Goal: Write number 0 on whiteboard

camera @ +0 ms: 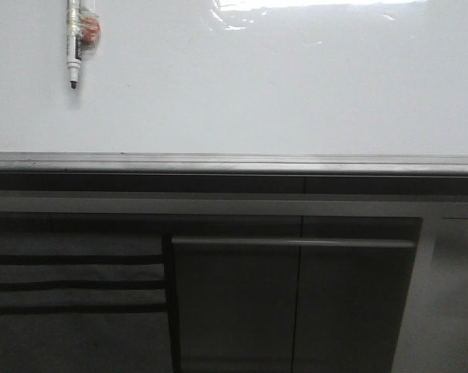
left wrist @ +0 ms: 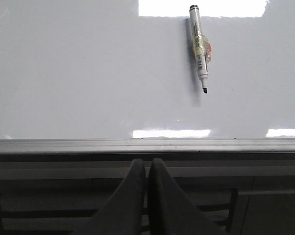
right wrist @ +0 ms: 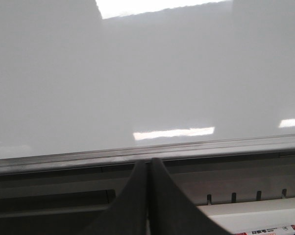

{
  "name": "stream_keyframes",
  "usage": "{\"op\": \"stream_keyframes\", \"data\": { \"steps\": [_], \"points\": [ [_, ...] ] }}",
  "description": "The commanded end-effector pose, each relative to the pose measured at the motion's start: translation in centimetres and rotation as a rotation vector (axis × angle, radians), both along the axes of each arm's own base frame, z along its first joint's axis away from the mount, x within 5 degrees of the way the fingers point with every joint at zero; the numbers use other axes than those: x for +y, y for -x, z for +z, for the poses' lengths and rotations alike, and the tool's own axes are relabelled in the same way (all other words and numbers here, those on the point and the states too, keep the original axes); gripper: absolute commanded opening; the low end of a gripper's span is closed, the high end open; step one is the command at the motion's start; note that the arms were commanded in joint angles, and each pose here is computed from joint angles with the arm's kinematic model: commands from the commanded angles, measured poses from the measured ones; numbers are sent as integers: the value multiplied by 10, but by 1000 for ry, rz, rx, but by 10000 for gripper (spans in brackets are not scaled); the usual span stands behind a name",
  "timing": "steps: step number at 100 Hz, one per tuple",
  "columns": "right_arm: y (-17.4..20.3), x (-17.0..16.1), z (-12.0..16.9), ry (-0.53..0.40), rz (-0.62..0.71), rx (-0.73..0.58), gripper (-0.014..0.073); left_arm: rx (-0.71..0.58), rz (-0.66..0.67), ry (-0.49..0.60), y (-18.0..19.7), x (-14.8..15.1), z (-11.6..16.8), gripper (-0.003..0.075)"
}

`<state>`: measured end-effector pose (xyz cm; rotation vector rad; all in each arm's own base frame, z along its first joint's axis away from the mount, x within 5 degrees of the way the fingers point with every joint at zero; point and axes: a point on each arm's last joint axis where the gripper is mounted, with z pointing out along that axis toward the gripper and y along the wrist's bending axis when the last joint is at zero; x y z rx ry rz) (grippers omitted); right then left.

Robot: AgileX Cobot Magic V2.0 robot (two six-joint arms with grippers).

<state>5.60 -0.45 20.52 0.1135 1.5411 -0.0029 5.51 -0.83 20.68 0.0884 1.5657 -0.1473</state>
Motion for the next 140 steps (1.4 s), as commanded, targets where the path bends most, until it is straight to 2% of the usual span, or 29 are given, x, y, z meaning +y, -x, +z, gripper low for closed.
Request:
{"op": "stream_keyframes", "data": {
  "steps": [1, 81, 101, 113, 124, 131, 140],
  "points": [
    [2, 1, 4, 21, 10, -89, -73, -75, -6, 20, 1, 0, 0, -20],
    [2, 1, 4, 21, 10, -89, -73, -82, -6, 21, 1, 0, 1, -20],
    [2, 2, 7, 24, 14, -117, -73, -140, -6, 17, 2, 0, 6, -20],
    [5, 2, 21, 26, 17, -173, -73, -185, -6, 24, 4, 0, 19, -20],
    [12, 2, 48, 30, 11, -228, -73, -244, -6, 33, 10, 1, 42, -20],
    [17, 1, 65, 28, 1, -221, -73, -262, -5, 36, 15, 2, 58, -20],
    [21, 0, 88, 21, -17, -158, -73, -222, -4, 29, 18, 3, 79, -20]
  ]
}}
